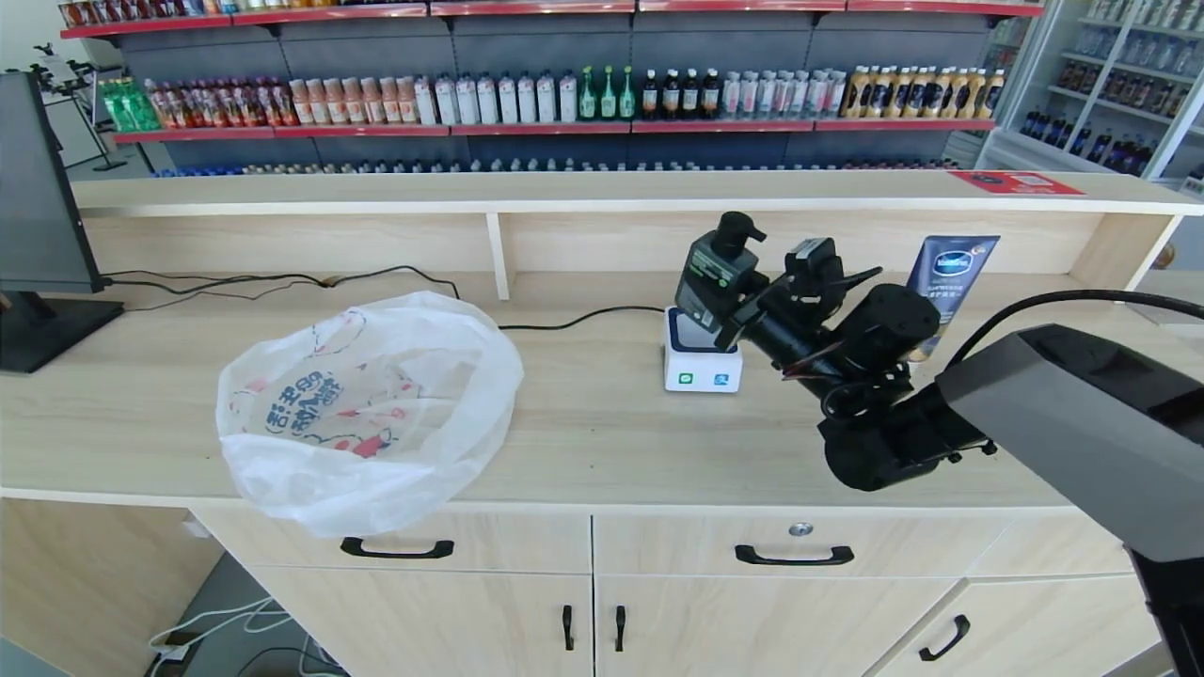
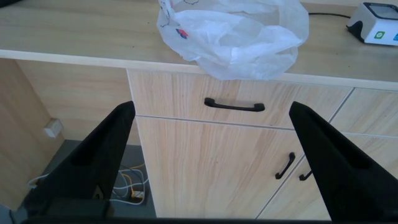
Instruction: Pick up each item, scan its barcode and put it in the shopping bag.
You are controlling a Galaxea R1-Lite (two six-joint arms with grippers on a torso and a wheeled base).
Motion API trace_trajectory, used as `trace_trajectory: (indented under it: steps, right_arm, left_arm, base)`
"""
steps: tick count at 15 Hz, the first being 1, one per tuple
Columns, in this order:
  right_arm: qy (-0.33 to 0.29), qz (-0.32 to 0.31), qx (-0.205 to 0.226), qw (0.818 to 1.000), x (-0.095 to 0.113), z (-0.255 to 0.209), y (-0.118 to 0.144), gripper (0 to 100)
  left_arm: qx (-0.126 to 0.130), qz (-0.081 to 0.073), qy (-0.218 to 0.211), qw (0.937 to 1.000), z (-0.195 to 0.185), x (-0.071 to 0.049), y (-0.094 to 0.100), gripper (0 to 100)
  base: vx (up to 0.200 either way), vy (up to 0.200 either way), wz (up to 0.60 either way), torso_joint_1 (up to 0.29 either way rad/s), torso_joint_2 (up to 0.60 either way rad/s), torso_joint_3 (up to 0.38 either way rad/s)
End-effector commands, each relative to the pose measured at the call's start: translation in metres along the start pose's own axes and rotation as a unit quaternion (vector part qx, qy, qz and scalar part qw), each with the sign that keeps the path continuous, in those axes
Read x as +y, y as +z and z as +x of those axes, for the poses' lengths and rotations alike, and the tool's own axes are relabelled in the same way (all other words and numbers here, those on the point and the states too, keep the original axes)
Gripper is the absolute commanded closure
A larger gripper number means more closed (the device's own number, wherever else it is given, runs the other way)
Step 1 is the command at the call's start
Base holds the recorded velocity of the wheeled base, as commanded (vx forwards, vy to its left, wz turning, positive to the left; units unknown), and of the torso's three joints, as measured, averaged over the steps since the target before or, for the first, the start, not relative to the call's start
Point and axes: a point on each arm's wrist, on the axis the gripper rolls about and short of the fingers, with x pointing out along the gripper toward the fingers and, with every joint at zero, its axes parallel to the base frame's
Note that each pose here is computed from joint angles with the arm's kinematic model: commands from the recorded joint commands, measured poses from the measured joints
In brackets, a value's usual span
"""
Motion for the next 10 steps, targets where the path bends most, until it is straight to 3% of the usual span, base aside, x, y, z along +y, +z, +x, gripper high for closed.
trace_trajectory:
  steps: [1, 5, 8, 10]
  right_arm:
    - [0.024, -0.038, -0.016, 0.999, -0.012, 0.004, -0.015, 100]
    - [0.086, -0.074, -0.049, 0.992, -0.025, 0.015, -0.031, 100]
    - [0.084, -0.143, -0.042, 0.985, -0.039, 0.005, -0.046, 100]
    - [0.077, -0.185, -0.052, 0.978, -0.044, 0.006, -0.043, 100]
  left_arm:
    - [0.0, 0.0, 0.0, 1.0, 0.0, 0.0, 0.0, 0]
    - [0.0, 0.0, 0.0, 1.0, 0.0, 0.0, 0.0, 0]
    - [0.0, 0.0, 0.0, 1.0, 0.0, 0.0, 0.0, 0]
    - [0.0, -0.001, 0.0, 1.0, 0.0, 0.0, 0.0, 0]
  base:
    - [0.0, 0.0, 0.0, 0.0, 0.0, 0.0]
    - [0.0, 0.0, 0.0, 0.0, 0.0, 0.0]
    - [0.0, 0.0, 0.0, 0.0, 0.0, 0.0]
    - [0.0, 0.0, 0.0, 0.0, 0.0, 0.0]
